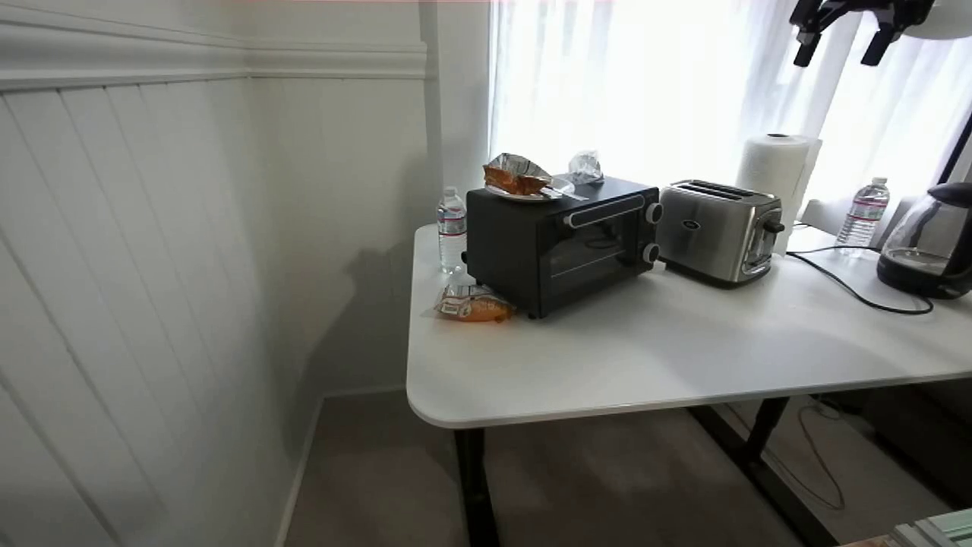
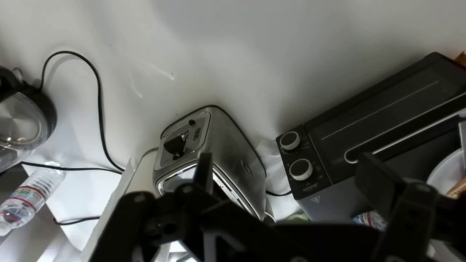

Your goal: Open the oven door fully

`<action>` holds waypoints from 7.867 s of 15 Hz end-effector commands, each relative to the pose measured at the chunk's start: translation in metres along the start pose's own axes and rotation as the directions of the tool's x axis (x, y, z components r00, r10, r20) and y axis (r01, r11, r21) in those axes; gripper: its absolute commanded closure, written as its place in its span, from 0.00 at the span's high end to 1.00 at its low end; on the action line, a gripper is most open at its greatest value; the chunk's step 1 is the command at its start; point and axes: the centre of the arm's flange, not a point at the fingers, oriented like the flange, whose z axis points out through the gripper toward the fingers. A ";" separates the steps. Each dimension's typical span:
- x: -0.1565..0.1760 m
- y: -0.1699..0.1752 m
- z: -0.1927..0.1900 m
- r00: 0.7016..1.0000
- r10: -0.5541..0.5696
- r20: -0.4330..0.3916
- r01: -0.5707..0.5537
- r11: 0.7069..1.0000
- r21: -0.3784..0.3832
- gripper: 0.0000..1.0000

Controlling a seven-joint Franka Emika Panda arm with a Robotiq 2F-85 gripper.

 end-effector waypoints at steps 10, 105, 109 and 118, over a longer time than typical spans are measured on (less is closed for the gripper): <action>-0.019 -0.042 0.024 0.997 0.012 0.070 -0.012 1.000 0.003 1.00; 0.070 -0.060 0.259 0.644 0.715 0.271 -0.739 0.673 -0.019 1.00; 0.071 -0.078 0.234 0.653 0.700 0.290 -0.739 0.672 0.045 1.00; 0.067 -0.116 0.236 0.590 0.732 0.341 -0.801 0.582 0.139 1.00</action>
